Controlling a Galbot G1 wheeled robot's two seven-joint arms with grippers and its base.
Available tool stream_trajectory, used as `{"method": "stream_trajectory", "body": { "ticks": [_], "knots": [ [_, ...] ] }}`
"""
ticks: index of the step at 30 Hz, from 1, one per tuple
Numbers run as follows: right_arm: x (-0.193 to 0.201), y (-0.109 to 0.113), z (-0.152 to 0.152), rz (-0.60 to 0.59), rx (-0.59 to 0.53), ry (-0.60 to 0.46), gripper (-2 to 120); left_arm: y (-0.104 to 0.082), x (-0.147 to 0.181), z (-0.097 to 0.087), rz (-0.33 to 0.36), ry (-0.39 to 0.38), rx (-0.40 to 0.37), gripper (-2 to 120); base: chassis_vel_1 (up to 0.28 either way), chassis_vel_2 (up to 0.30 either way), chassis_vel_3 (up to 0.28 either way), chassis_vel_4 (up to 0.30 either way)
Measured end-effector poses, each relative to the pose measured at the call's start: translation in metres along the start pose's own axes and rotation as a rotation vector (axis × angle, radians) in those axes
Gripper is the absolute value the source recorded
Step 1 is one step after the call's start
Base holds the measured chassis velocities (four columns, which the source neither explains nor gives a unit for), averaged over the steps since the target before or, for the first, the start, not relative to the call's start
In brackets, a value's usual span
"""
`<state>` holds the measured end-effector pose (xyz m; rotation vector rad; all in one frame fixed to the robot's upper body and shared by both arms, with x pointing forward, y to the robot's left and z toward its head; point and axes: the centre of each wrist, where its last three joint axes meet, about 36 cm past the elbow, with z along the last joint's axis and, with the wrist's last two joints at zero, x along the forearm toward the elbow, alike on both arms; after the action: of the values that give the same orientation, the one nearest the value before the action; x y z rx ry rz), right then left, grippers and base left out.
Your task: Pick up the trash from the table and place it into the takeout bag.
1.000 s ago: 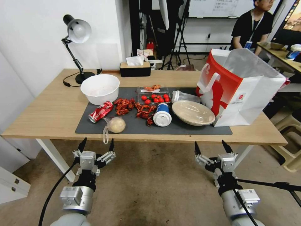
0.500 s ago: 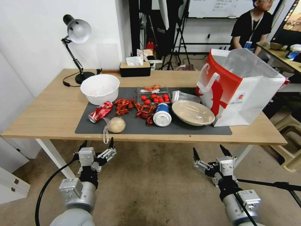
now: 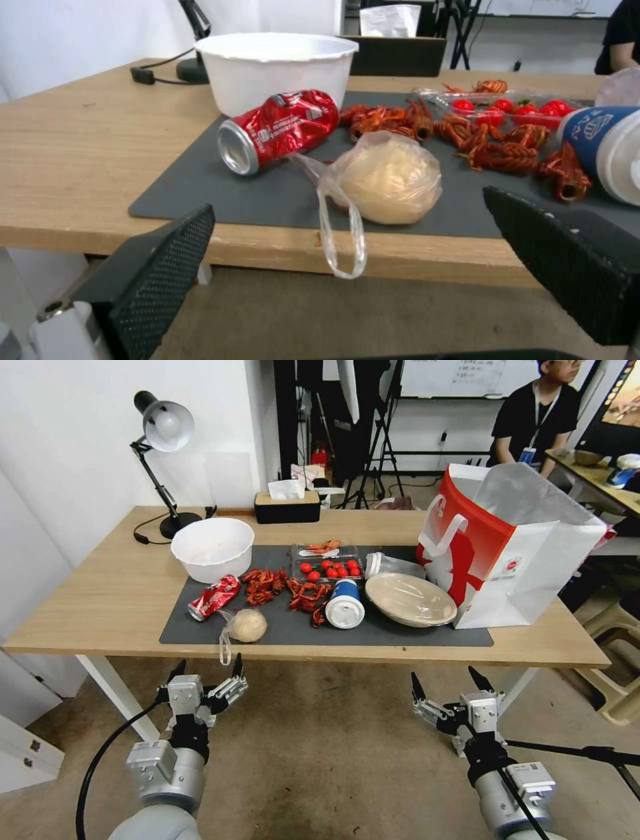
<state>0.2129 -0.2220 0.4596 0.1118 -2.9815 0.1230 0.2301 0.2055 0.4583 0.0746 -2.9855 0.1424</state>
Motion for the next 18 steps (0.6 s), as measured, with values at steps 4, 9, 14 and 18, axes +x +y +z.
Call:
{"method": "stream_trajectory", "body": {
  "ticks": [4,9,14,18],
  "knots": [
    [-0.001,0.001,-0.006,0.0,-0.065,0.002,100,0.001,0.002,0.003,0.003,-0.004,-0.012,100,0.0,0.0,0.0,0.0],
    [-0.003,0.0,-0.009,0.001,-0.141,0.005,100,0.001,0.002,0.005,0.004,-0.013,-0.016,100,0.0,0.0,0.0,0.0],
    [-0.01,-0.001,-0.015,-0.019,-0.366,0.007,100,0.001,0.003,0.006,0.0,-0.016,-0.016,100,0.0,0.0,0.0,0.0],
    [-0.024,-0.002,-0.018,-0.047,-0.566,-0.007,100,0.003,0.003,0.006,-0.004,-0.018,-0.019,100,0.0,0.0,0.0,0.0]
  ]
}}
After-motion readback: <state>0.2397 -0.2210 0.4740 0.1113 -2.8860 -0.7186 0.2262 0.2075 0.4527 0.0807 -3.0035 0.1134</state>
